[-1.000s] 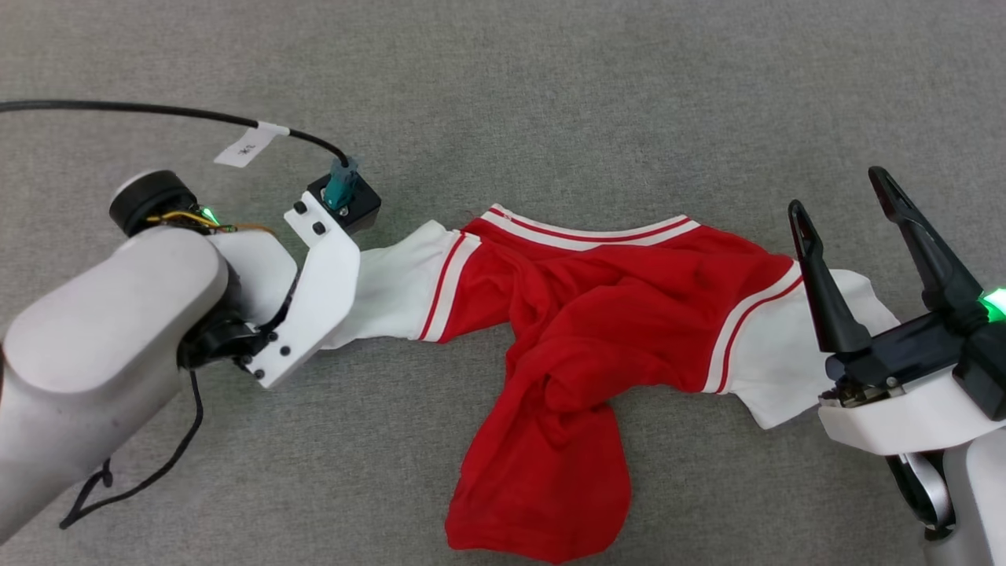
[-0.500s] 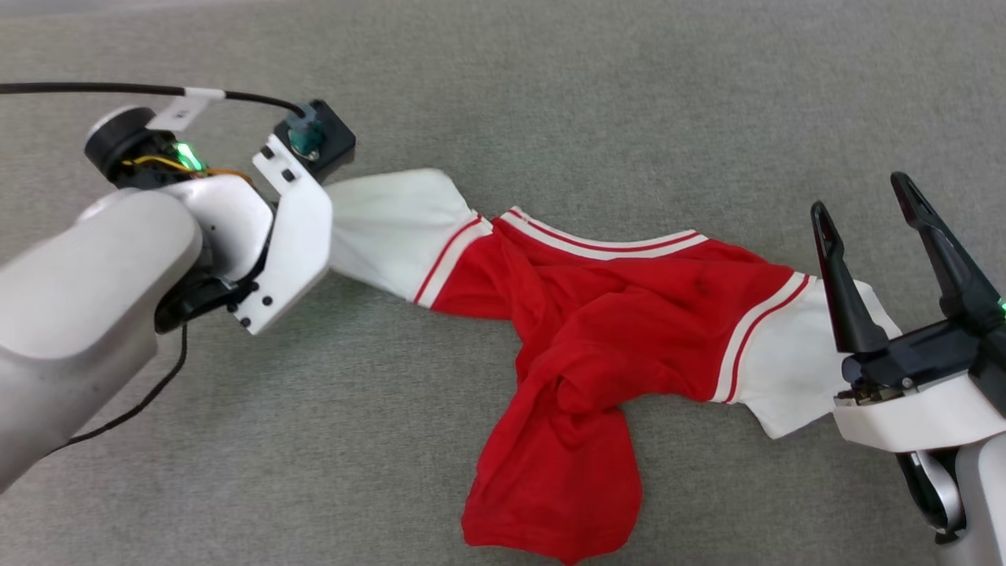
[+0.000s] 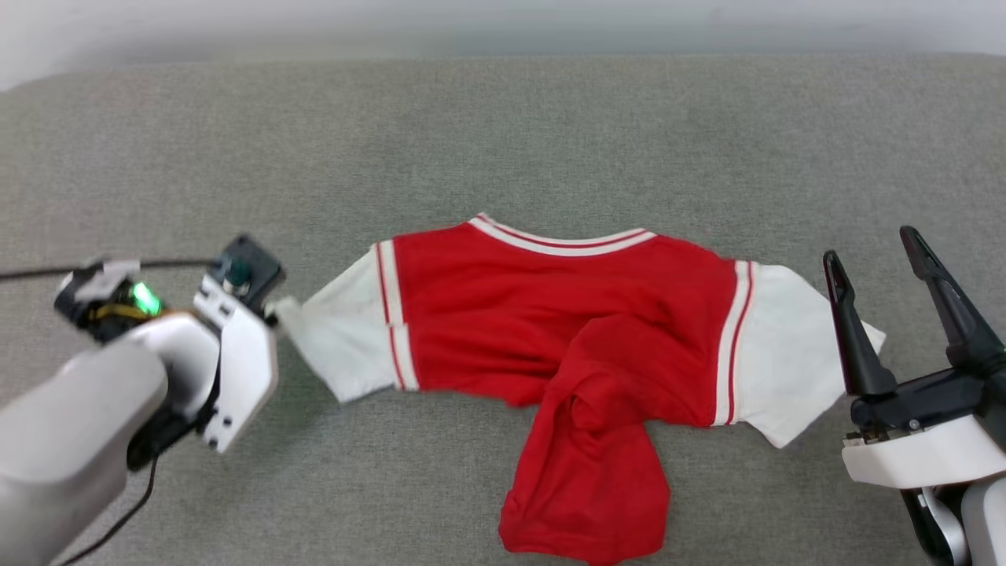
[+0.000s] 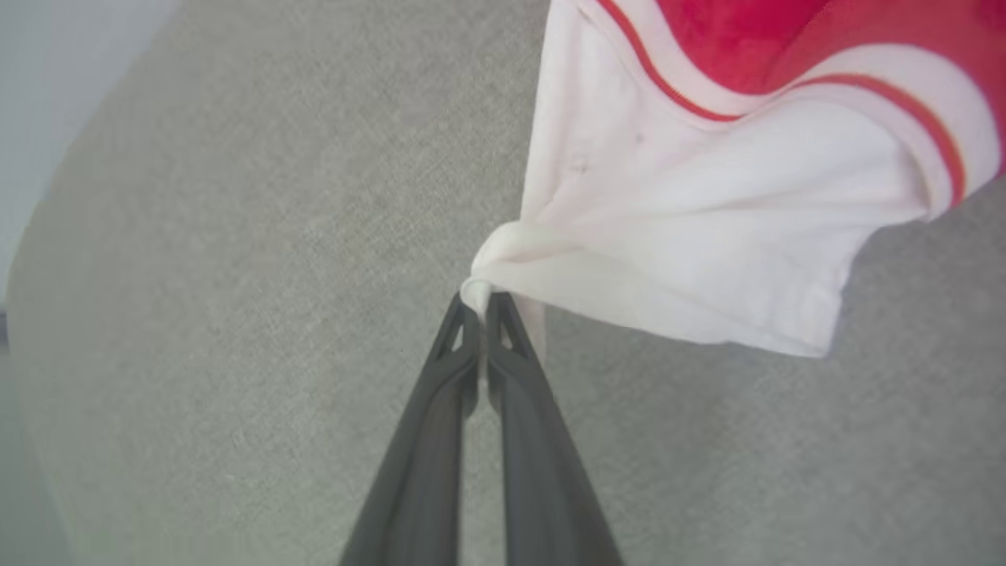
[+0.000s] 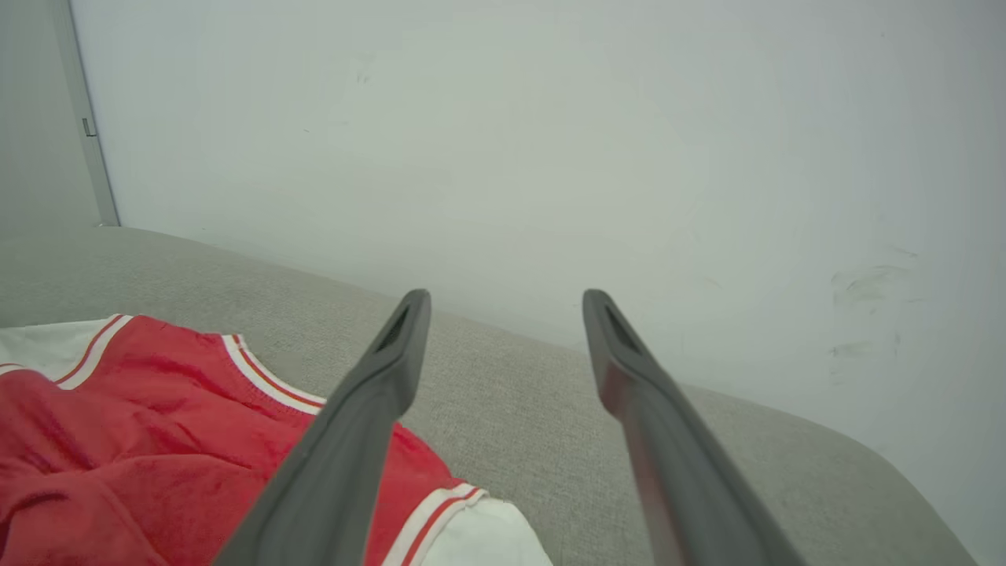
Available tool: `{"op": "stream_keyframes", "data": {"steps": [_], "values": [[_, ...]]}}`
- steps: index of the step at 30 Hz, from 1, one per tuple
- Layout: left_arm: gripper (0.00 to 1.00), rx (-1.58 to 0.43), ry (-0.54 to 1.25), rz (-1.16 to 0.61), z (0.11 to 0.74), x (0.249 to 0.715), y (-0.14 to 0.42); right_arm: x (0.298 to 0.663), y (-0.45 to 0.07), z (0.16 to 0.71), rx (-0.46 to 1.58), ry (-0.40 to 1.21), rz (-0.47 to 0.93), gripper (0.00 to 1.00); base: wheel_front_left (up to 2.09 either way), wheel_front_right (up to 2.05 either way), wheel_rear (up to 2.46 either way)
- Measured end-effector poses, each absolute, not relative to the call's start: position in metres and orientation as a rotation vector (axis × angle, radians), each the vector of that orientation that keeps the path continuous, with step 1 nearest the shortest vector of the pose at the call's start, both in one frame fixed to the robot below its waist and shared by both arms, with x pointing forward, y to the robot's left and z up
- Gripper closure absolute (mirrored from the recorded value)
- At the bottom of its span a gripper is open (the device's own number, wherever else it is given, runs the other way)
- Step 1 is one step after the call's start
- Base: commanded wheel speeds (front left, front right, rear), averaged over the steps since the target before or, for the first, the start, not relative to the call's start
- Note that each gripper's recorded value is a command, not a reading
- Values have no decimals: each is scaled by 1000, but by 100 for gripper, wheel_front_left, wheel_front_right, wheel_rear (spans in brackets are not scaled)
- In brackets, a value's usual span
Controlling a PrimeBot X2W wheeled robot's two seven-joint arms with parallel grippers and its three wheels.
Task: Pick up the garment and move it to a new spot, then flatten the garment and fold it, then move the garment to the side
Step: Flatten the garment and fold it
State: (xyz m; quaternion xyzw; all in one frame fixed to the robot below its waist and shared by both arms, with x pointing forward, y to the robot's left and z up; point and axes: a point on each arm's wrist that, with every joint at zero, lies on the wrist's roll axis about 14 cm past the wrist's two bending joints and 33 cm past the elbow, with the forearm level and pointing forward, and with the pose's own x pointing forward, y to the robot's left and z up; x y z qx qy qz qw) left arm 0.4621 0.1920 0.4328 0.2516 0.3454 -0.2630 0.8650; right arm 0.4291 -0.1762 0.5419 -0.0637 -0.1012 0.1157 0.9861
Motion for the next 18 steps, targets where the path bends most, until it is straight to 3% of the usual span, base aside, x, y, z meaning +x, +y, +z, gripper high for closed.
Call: {"op": "stream_keyframes", "data": {"steps": [6,10,11,12,18], "values": [[100,449,874,-502,382,407,217,426,-173,539,-125,-195,241,0,0,0,0],[100,396,897,-483,373,396,218,423,-174,537,-128,-186,241,0,0,0,0],[81,380,899,-477,373,395,218,423,-174,538,-129,-186,241,0,0,0,0],[2,366,896,-469,374,395,218,422,-174,538,-131,-187,241,0,0,0,0],[0,410,849,-415,406,408,241,416,-173,544,-135,-199,247,0,0,0,0]]}}
